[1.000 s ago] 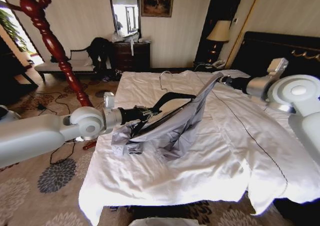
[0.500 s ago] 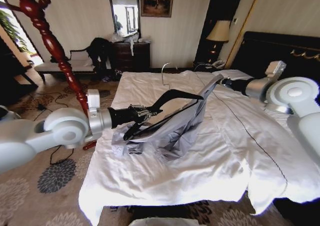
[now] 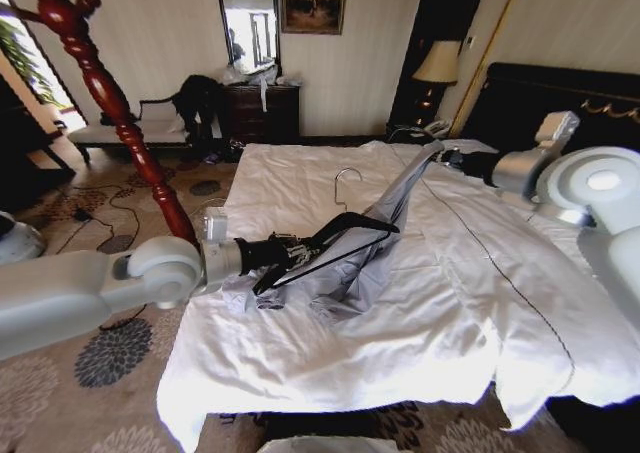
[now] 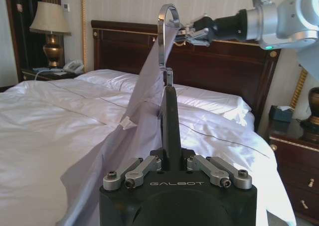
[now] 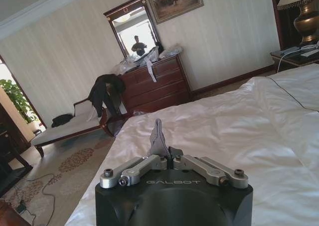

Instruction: Pick up the clothes from the bed and hang them on the clothes hanger.

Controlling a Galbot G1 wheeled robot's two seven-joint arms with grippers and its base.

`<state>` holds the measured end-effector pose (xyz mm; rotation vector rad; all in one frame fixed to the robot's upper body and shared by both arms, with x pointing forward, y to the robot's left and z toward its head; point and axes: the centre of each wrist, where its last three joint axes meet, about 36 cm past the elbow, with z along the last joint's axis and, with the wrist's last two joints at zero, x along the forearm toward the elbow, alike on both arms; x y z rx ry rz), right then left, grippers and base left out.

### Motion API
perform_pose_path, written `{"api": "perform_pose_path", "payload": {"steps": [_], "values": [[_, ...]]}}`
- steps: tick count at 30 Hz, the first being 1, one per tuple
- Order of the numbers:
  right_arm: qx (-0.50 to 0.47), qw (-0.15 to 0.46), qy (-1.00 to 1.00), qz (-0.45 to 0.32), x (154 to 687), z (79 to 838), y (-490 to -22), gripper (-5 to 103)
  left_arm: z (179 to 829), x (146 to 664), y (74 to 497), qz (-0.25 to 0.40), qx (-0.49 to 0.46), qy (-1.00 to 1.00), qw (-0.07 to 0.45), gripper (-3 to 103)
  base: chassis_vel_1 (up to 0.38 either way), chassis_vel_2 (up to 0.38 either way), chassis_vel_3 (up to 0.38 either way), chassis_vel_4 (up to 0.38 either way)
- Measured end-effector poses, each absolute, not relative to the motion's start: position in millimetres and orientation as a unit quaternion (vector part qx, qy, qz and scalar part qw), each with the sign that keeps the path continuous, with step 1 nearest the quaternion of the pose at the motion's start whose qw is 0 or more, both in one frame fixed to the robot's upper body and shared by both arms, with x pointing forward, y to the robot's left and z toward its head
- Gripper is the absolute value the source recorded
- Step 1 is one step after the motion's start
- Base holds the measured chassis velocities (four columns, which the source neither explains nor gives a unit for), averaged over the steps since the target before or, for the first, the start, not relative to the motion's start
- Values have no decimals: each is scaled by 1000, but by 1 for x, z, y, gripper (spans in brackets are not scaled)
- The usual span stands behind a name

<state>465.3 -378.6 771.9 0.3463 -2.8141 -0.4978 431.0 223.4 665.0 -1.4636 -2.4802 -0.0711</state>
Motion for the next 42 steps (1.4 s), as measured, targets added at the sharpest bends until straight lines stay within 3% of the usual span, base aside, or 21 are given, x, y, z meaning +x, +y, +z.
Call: {"api": "perform_pose_path", "payload": {"steps": [13, 25, 42], "values": [[153, 132, -962, -184, 450, 777, -362, 1, 686, 484, 242, -15, -434, -898, 70, 16, 0, 0, 0, 0], [167, 142, -955, -198, 451, 775, -357, 1, 685, 468, 222, 1, -466, -881, 84, 16, 0, 0, 0, 0], [200, 165, -952, -160, 428, 770, -338, 1, 677, 463, 189, 24, -500, -862, 88, 16, 0, 0, 0, 0]]}}
